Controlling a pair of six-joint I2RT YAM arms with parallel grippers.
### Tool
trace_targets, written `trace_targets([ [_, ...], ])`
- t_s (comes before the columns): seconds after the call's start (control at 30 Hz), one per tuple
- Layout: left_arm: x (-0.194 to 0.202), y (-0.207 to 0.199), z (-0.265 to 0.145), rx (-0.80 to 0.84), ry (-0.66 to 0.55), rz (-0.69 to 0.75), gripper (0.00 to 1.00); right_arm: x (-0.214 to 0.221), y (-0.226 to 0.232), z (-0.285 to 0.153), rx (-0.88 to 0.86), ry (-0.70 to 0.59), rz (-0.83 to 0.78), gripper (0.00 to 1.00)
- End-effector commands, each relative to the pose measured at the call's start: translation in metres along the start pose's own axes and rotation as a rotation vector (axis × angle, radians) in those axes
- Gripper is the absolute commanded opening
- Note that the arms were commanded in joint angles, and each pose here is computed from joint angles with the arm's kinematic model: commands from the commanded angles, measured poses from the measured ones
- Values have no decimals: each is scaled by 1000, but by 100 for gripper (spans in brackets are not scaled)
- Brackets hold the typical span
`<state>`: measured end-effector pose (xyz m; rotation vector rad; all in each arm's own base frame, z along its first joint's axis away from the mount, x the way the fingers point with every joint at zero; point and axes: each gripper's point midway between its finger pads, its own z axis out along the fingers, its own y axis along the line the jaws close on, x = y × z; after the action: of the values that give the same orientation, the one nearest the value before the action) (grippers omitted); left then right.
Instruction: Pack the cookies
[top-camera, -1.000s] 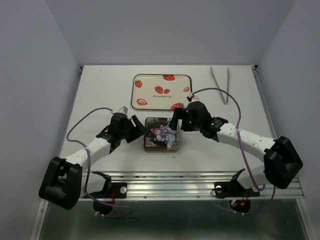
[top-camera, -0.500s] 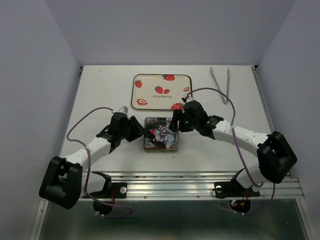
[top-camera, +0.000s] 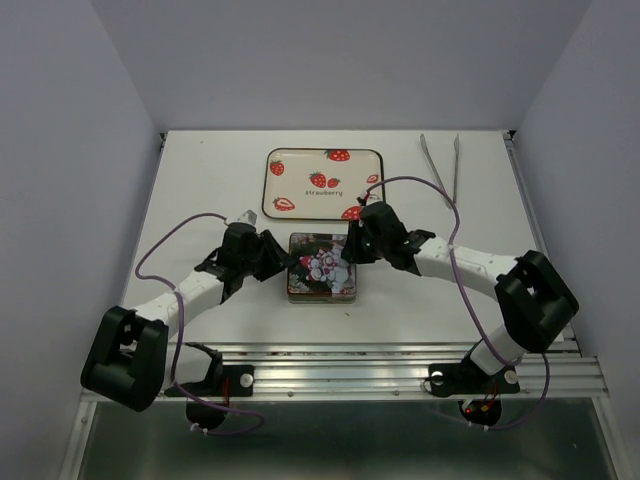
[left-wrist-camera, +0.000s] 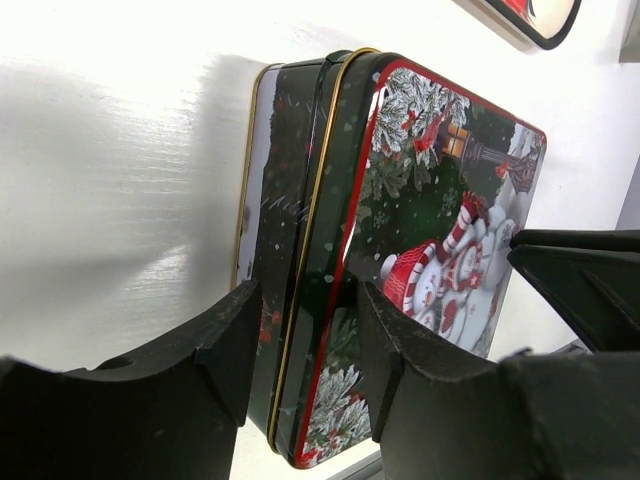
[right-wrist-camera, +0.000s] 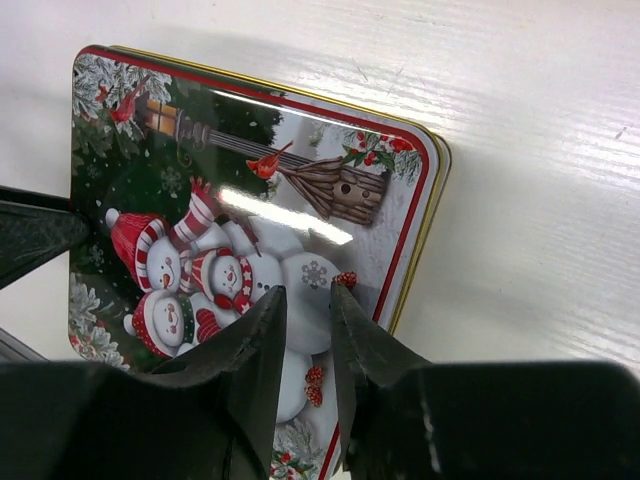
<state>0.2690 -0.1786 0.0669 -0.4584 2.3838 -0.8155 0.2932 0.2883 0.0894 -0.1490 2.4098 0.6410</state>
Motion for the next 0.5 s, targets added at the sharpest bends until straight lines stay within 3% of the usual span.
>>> trace_targets([
  [0.0, 7, 24, 4, -119, 19, -2, 52, 16, -16, 9, 79, 40, 17, 29],
  [0.13, -4, 5, -3, -68, -10, 18, 51, 1, -2, -6, 28, 0, 3, 29],
  [0.33, -57, -50, -40, 15, -180, 63, 54, -55, 45, -43, -122, -136, -52, 31],
  [0.47, -89, -85, -64, 63, -273, 97, 54, -89, 54, -63, -120, -250, -59, 31],
])
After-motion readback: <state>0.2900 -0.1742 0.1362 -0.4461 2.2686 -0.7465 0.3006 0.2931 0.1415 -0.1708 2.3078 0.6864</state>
